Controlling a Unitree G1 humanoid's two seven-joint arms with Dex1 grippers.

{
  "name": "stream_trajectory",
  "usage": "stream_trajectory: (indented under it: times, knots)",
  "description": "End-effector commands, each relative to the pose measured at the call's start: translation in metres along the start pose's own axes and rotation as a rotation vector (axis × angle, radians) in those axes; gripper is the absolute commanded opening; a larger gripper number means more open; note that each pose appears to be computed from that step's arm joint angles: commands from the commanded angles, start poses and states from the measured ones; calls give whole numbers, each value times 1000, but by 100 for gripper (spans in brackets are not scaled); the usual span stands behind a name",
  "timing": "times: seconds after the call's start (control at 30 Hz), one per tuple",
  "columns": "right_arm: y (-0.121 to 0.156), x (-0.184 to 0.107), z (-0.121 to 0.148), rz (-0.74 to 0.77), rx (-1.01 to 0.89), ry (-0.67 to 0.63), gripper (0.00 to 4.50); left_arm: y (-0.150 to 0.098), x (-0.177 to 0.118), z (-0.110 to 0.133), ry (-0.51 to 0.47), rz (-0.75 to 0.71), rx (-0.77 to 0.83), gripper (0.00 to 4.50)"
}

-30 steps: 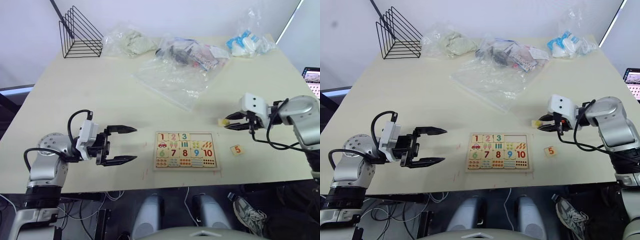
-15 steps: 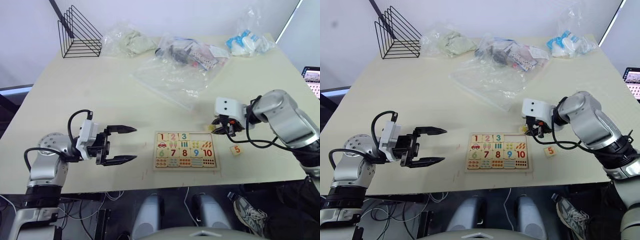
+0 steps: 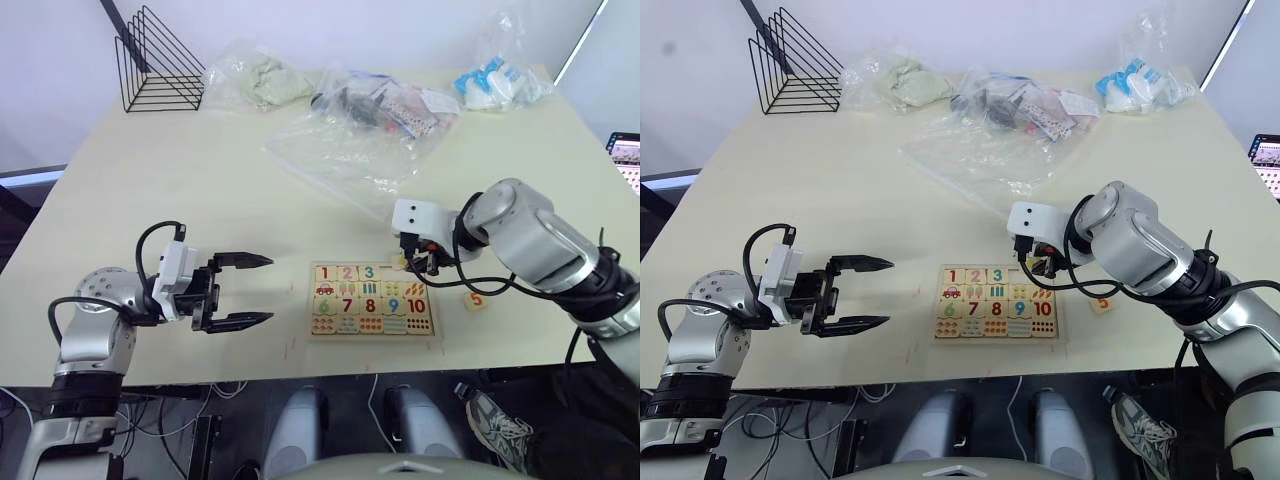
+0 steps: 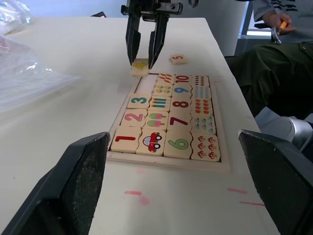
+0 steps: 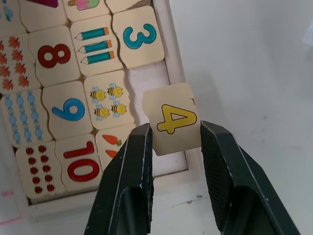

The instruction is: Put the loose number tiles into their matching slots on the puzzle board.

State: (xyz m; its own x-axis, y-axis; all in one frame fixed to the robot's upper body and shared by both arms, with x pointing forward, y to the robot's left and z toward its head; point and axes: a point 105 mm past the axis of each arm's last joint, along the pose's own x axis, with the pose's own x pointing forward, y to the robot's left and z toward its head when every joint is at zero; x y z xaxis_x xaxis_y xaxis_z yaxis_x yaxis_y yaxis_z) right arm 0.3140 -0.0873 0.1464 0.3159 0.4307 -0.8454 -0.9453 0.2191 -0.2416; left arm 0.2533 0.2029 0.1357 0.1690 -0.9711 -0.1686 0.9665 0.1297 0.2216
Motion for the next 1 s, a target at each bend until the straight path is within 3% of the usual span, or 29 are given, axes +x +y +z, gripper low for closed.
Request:
stream_trajectory:
  times: [0.03, 1.0]
  knots:
    - [1, -4, 13, -23, -34, -20, 87, 0, 0, 7, 6, -19, 47, 450]
    - [10, 14, 18, -2, -44, 7, 87, -4, -1, 6, 9, -21, 42, 450]
